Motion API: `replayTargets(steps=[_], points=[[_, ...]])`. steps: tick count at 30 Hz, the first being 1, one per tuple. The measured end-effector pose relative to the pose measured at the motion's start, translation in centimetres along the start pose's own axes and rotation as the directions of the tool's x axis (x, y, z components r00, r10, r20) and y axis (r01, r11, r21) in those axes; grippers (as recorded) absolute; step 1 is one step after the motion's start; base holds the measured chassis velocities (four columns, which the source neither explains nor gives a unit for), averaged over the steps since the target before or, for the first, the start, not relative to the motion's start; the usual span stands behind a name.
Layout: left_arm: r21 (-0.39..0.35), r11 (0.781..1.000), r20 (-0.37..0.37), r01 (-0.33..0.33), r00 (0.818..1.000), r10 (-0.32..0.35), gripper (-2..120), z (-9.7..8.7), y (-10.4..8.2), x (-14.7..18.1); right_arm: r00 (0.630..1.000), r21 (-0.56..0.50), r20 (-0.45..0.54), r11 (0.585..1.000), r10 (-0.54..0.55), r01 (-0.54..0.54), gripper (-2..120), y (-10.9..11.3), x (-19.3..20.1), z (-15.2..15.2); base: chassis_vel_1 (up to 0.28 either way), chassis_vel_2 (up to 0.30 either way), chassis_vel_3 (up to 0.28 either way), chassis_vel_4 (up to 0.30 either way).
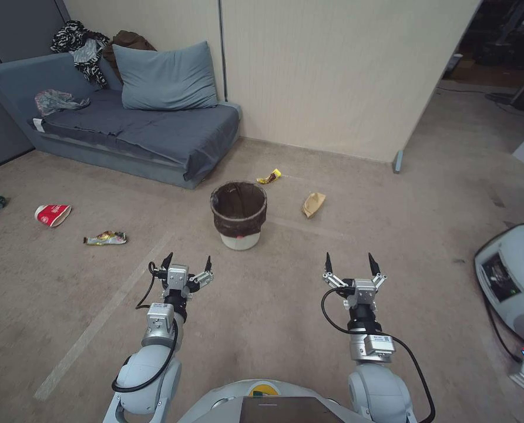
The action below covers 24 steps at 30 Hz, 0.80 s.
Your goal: Pick up the trash bin, then pick up the garbage from the floor and place it into the trash bin.
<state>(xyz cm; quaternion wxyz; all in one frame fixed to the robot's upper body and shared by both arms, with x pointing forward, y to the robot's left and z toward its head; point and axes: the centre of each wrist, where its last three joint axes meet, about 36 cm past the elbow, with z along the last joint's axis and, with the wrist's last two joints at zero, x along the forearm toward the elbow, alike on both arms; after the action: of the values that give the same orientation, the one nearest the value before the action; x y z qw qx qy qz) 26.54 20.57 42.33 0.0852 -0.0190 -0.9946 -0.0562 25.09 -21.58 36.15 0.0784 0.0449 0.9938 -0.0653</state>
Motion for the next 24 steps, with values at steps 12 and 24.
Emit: replayTargets(steps=[12,24], points=[[0.000,1.000,0.001,-0.009,1.000,0.009,100,0.0,-0.1,0.1,1.000,0.013,0.008,1.000,-0.003,0.003,100,0.0,0.0,0.3,-0.300,0.309,0.301,-0.296],[0.001,1.000,-0.007,-0.012,1.000,0.012,100,0.1,-0.3,0.1,0.997,0.074,0.070,0.997,0.015,-0.020,100,-0.1,-0.6,1.2,-0.168,0.179,0.153,-0.166]])
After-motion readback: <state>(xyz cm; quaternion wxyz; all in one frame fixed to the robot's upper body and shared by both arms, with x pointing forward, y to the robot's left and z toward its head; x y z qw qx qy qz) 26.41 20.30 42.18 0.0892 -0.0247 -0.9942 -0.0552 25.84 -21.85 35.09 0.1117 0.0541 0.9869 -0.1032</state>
